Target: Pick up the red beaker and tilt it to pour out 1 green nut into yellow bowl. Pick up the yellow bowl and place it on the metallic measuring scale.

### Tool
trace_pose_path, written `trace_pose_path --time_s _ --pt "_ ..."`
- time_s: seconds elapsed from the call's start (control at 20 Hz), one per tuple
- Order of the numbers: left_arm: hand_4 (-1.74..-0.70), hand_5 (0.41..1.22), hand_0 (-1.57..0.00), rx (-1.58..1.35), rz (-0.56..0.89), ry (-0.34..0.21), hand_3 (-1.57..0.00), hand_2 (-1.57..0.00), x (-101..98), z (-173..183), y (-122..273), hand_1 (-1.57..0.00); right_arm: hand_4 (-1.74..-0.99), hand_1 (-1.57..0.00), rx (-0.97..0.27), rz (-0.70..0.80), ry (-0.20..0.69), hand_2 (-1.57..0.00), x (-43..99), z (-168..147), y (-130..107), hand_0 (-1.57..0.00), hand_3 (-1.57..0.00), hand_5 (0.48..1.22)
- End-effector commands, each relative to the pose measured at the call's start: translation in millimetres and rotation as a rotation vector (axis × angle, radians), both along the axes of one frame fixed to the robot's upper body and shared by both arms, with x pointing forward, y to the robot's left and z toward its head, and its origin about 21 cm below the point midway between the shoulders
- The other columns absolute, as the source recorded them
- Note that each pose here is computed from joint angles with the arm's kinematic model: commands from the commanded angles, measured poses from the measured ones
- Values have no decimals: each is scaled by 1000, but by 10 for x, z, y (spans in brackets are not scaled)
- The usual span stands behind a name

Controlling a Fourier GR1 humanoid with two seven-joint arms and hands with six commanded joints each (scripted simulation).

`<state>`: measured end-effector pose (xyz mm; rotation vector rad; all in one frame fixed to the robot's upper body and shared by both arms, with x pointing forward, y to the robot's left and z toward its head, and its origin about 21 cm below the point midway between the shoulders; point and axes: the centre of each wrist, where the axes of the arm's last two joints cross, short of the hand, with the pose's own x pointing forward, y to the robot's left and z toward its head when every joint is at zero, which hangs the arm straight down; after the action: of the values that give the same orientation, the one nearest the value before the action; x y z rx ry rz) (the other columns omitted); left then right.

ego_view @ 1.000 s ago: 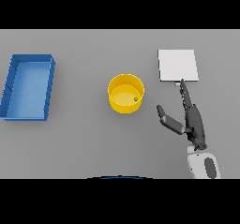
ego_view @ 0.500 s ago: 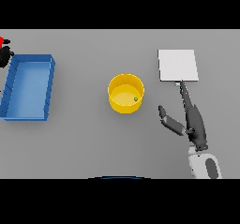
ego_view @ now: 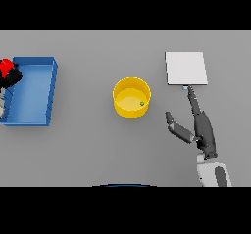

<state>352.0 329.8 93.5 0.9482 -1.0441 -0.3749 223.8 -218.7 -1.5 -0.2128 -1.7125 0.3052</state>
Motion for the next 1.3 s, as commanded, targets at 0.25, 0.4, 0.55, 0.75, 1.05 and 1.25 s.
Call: trace_pose_path --time_s 0.25,0.4,0.55,0.75,1.05,1.25 --pt "-916 723 -596 -38 -152 183 -462 -490 -122 143 45 -483 -1182 1 -1 3 1 1 -32 20 26 1 1 667" --pt "-831 688 -305 -64 -172 198 -236 -251 -111 137 101 -247 -1189 1 7 12 -4 1 -82 39 45 1 1 666" --pt "-797 678 -156 -74 -178 166 -120 -128 -94 183 110 -126 -1187 1 3 3 14 1 -43 50 63 1 1 663" --pt "-785 674 -63 -100 -184 99 -49 -52 -41 199 79 -51 -1203 1 -69 -8 28 1 -25 71 110 1 1 660" --pt "-781 700 -16 -105 -198 87 -12 -13 -65 175 74 -13 -1221 1 -227 195 -27 1 210 257 95 1 1 709" --pt "-794 710 -6 -109 -200 89 -4 -5 1 144 27 -5 -1278 1 -477 308 -25 1 411 476 167 1 1 683"
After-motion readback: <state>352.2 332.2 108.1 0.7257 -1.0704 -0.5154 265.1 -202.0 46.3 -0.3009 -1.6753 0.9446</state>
